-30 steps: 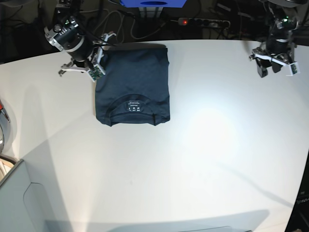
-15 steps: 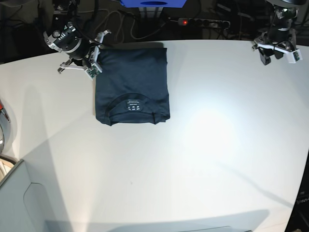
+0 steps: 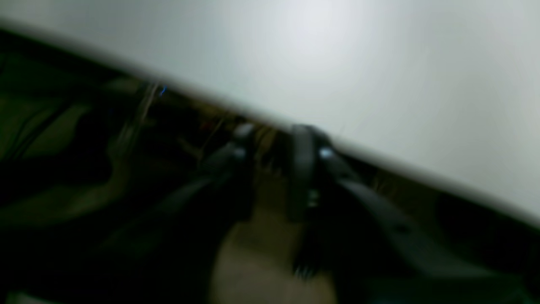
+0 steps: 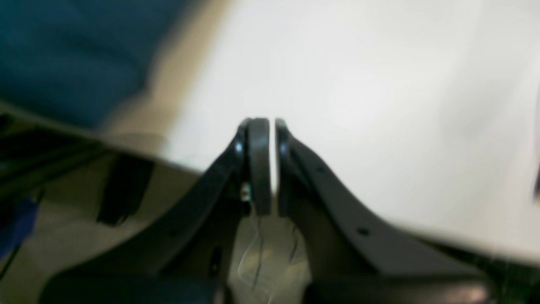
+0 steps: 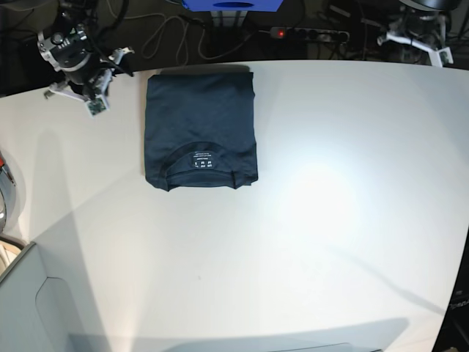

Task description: Fold the T-shirt properly

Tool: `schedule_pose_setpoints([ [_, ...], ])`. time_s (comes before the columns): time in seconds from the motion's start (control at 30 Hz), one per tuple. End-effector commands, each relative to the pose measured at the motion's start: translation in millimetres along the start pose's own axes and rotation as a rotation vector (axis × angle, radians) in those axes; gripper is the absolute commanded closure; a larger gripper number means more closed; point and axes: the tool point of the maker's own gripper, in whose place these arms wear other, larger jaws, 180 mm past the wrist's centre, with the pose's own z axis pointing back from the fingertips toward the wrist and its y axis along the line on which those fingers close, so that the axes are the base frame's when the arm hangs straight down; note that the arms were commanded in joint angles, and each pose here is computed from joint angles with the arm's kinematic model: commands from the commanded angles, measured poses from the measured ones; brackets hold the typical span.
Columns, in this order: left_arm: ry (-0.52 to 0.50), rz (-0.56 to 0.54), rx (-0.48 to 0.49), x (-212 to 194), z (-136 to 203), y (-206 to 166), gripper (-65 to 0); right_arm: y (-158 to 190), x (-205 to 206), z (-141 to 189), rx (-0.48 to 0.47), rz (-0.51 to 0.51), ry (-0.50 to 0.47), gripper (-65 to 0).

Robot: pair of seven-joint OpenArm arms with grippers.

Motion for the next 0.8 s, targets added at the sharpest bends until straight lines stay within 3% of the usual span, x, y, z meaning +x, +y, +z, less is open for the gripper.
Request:
schedule_pose_setpoints([
  [0.0, -0.001, -0.006, 0.014, -2, 8, 5, -3.3, -7, -5, 7, -0.021, 0.004, 0.002, 0.0],
  [0.03, 0.021, -0.006, 0.023, -10, 12, 8, 0.0, -8, -18, 10, -0.024, -0.004, 0.040, 0.0],
  [0.2, 0.142, -0.030, 0.028, -51, 25, 13, 0.0, 9, -69, 26, 0.018, 0.006, 0.173, 0.0],
  [0.37, 0.295, 0.027, -0.012, -111, 10, 4, 0.0, 32, -114, 33, 0.092, -0.012, 0.289, 0.0],
  [0.43, 0.346, 0.057, -0.034, -133, -11, -6, 0.0, 44, -133, 24, 0.140, -0.051, 0.331, 0.0],
  [0.63, 0.463, -0.016, -0.045, -183, -62, -33, 0.0, 80, -172, -25, 0.290, -0.204, 0.343, 0.0],
  [0.77, 0.494, -0.055, -0.060, -223, -87, -46, 0.0, 125, -194, -61, 0.455, -0.296, 0.316, 0.0],
])
